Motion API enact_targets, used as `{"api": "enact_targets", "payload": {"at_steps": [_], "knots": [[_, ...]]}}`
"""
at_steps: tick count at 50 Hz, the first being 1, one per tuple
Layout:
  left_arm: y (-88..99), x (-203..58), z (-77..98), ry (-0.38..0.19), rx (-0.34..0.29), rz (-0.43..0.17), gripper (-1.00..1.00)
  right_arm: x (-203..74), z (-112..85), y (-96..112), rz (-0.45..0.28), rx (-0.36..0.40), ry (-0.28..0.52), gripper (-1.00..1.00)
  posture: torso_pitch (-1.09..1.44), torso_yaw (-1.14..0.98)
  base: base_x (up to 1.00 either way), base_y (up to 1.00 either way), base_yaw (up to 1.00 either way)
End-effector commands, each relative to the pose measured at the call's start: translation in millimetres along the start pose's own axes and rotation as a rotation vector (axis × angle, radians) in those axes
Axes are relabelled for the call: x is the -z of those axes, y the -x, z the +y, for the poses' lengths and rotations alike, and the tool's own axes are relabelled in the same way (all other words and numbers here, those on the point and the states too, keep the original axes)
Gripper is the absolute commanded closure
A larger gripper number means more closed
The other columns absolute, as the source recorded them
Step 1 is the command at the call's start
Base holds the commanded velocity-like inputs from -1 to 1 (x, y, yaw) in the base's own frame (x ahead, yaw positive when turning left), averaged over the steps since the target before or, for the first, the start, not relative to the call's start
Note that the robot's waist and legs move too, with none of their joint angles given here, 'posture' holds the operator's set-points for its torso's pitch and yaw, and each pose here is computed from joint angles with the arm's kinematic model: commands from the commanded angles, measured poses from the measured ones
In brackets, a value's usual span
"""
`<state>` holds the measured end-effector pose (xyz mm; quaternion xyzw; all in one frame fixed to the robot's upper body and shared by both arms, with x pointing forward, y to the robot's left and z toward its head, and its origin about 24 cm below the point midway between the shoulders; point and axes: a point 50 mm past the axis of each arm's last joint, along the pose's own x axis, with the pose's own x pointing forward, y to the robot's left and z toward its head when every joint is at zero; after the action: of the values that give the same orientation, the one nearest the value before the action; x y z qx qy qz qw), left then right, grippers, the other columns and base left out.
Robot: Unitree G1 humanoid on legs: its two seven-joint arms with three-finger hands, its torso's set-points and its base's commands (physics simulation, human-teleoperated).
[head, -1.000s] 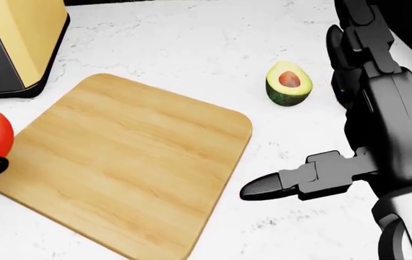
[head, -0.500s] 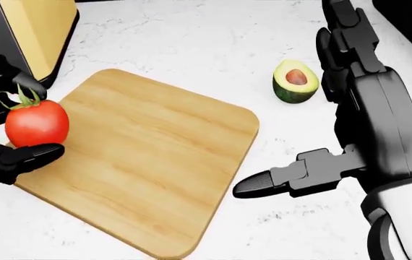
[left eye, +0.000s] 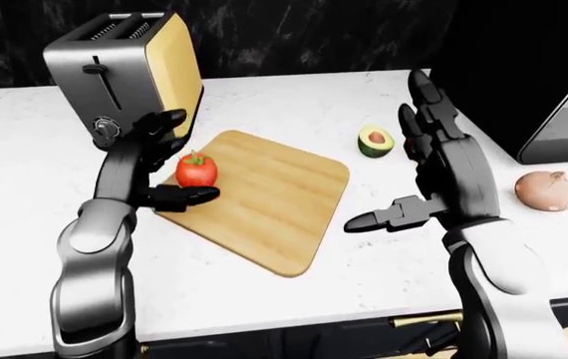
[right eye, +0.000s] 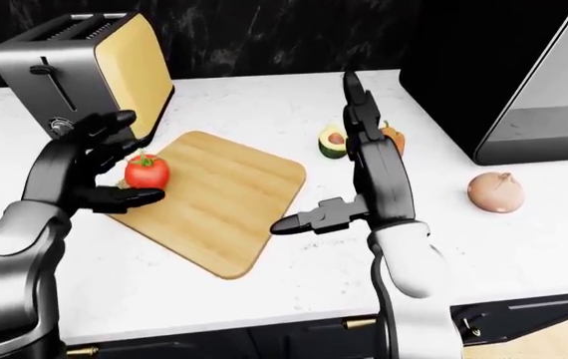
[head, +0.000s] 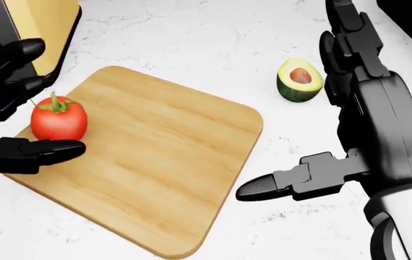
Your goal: Place the avocado, onion, tomato and bell pepper on the cutting board.
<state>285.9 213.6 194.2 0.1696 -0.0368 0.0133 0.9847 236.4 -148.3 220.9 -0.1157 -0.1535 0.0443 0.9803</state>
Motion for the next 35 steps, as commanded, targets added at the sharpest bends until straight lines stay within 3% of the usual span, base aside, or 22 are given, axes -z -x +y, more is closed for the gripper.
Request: {"api": "enact_targets", "payload": {"at_steps": [1,2,3,4,15,20,24,27,35], "knots": [[1.7,-15,4.8,-0.019,-0.024,-0.077,-0.75,-12,-2.0,1,-0.076,0.015,0.015,-1.0,0.0,0.0,0.0,0.0,0.0],[1.8,-16,4.9,-0.017,-0.026,-0.077,-0.76,-12,-2.0,1,-0.077,0.015,0.014,-1.0,0.0,0.0,0.0,0.0,0.0],[2.0,-16,4.8,-0.018,-0.025,-0.077,-0.95,-12,-1.7,1,-0.077,0.014,0.015,-1.0,0.0,0.0,0.0,0.0,0.0],[1.8,-16,5.3,-0.018,-0.029,-0.078,-0.99,-12,-1.5,0,-0.077,0.013,0.015,-1.0,0.0,0.0,0.0,0.0,0.0],[17.6,-26,13.7,0.003,-0.028,-0.105,-1.0,-23,-3.0,-11,-0.061,-0.02,0.055,-1.0,0.0,0.0,0.0,0.0,0.0],[36.2,-34,26.6,0.009,-0.043,-0.12,-1.0,-34,-7.1,-33,-0.05,-0.066,0.088,-1.0,0.0,0.0,0.0,0.0,0.0],[52.5,-36,39.3,0.019,-0.07,-0.124,-1.0,-39,-13.8,-56,-0.008,-0.097,0.151,-1.0,0.0,0.0,0.0,0.0,0.0],[65.3,-35,48.8,0.023,-0.092,-0.122,-1.0,-34,-19.0,-72,0.071,-0.119,0.194,-1.0,0.0,0.0,0.0,0.0,0.0],[86.5,-30,58.6,0.07,-0.125,-0.106,-1.0,-36,-31.9,-113,0.197,-0.171,0.315,-1.0,0.0,0.0,0.0,0.0,0.0]]}}
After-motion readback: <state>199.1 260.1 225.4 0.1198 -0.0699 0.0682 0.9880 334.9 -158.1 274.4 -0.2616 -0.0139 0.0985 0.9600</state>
